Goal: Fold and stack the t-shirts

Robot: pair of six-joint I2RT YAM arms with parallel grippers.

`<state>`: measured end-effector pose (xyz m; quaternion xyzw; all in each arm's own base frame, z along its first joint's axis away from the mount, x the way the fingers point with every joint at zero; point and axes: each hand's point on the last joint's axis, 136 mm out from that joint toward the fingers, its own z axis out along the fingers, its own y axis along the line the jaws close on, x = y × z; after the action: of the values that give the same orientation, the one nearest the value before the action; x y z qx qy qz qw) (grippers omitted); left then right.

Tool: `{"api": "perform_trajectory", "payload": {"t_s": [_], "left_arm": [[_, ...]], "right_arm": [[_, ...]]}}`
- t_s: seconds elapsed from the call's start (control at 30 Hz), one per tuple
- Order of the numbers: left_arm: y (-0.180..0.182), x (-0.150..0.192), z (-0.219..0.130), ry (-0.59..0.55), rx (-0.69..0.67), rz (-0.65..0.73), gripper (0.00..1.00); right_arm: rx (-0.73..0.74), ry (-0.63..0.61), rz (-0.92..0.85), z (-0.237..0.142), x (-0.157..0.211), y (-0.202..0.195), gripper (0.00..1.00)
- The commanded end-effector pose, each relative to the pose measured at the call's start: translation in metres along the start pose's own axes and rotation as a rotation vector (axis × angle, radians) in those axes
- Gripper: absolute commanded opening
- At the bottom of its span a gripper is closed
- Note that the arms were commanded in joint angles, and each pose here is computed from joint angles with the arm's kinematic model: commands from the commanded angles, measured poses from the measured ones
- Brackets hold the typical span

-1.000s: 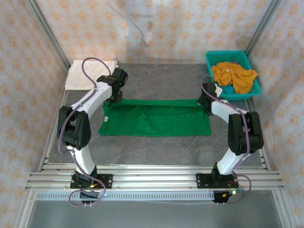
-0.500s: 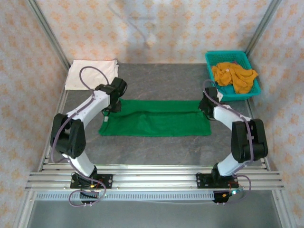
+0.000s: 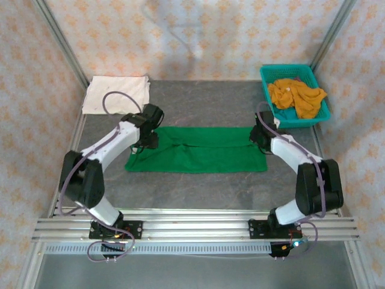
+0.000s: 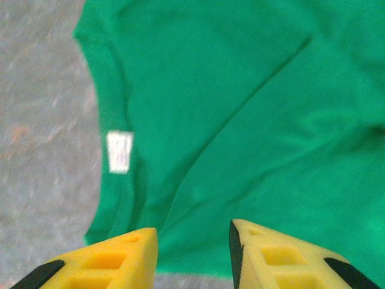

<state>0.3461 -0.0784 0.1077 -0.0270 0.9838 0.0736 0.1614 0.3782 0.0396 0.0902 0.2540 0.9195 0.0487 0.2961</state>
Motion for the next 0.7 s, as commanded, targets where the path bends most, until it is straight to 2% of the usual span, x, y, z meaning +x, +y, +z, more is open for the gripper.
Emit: {"api": "perform_trajectory", "payload": {"t_s": [0.0, 0.13, 0.2, 0.43, 0.53, 0.6, 0.67], "left_arm": [[-0.010, -0.030, 0.010, -0.042, 0.006, 0.036, 0.37], [-0.011, -0.053, 0.027, -0.035, 0.016, 0.019, 0.39], [-0.013, -0.060, 0.037, -0.032, 0.043, 0.012, 0.44], [-0.030, -0.058, 0.085, 0.056, 0.067, 0.051, 0.46], [-0.033, -0.054, 0.092, 0.066, 0.080, 0.043, 0.41], [-0.033, -0.048, 0.092, 0.073, 0.088, 0.039, 0.33], [-0.031, -0.042, 0.089, 0.075, 0.089, 0.034, 0.21]], "right_arm": [[-0.035, 0.014, -0.020, 0.008, -0.003, 0.020, 0.26], [-0.052, 0.028, -0.029, 0.015, 0.001, 0.030, 0.27], [-0.051, 0.031, -0.031, 0.016, 0.002, 0.030, 0.27], [-0.034, 0.043, -0.036, 0.021, 0.009, 0.024, 0.28], [-0.027, 0.044, -0.039, 0.022, 0.009, 0.023, 0.28], [-0.021, 0.040, -0.041, 0.022, 0.008, 0.022, 0.28], [-0.023, 0.038, -0.044, 0.021, 0.007, 0.023, 0.28]]}}
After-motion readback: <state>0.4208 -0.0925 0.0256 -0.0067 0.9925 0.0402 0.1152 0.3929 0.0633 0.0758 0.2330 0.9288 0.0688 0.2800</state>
